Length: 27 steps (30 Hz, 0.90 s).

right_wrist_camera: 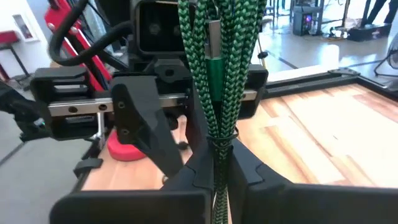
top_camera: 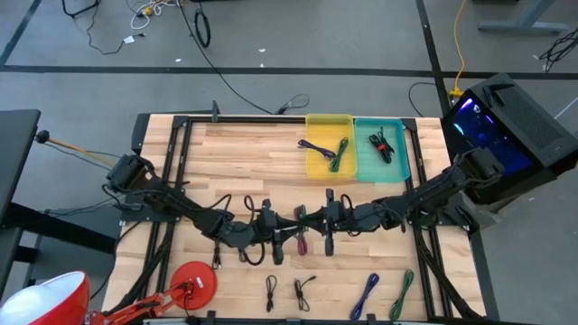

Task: Pick & Place USB Port
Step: Put the top green charger cable into the yellow bin

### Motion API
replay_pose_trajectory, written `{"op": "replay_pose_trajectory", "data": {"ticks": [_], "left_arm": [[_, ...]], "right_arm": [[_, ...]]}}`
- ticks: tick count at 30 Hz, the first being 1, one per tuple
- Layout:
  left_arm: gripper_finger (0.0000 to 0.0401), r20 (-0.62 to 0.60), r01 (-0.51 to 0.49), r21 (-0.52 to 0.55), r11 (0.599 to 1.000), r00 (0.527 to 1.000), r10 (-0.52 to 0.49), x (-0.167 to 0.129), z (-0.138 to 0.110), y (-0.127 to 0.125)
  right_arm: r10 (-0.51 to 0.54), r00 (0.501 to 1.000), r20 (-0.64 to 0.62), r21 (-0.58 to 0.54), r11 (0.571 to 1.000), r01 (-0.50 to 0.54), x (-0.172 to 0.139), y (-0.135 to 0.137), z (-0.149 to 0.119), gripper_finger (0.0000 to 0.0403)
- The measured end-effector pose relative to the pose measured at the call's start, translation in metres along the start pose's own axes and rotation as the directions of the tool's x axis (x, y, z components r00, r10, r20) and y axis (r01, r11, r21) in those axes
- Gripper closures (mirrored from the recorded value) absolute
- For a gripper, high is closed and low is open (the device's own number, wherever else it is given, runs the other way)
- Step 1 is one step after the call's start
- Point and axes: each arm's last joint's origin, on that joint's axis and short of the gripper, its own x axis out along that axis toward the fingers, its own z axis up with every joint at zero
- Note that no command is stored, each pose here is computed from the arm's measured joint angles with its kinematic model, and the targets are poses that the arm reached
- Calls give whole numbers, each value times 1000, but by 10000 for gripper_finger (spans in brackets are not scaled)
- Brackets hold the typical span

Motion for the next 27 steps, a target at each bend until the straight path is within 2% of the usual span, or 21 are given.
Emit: {"op": "replay_pose_trajectory", "data": {"ticks": [4, 8, 13, 17, 19, 27], "left_arm": [[305, -30, -32, 29, 999, 999, 32, -1, -4, 1], [301, -103, 18, 67, 998, 995, -11, -11, -1, -1], [305, -119, -24, 54, 998, 992, 30, -27, 13, -1], [305, -156, 75, 52, 996, 986, -66, -43, 9, -16], [305, -176, 96, 50, 994, 981, -86, -50, 5, -22], [305, -261, 100, 34, 994, 961, -88, -82, -16, -42]], "right_arm": [[-17, 1000, -22, 10, 1000, 17, 4, -15, 3, 392], [-179, 983, -34, 13, 984, 179, 0, -37, 11, 393], [-235, 968, -93, 30, 971, 239, -17, -56, 26, 393], [-309, 946, -100, 59, 947, 316, -28, -78, 38, 393], [-351, 928, -128, 87, 928, 363, -32, -92, 41, 393], [-527, 810, -257, 156, 804, 573, -38, -143, 34, 393]]}}
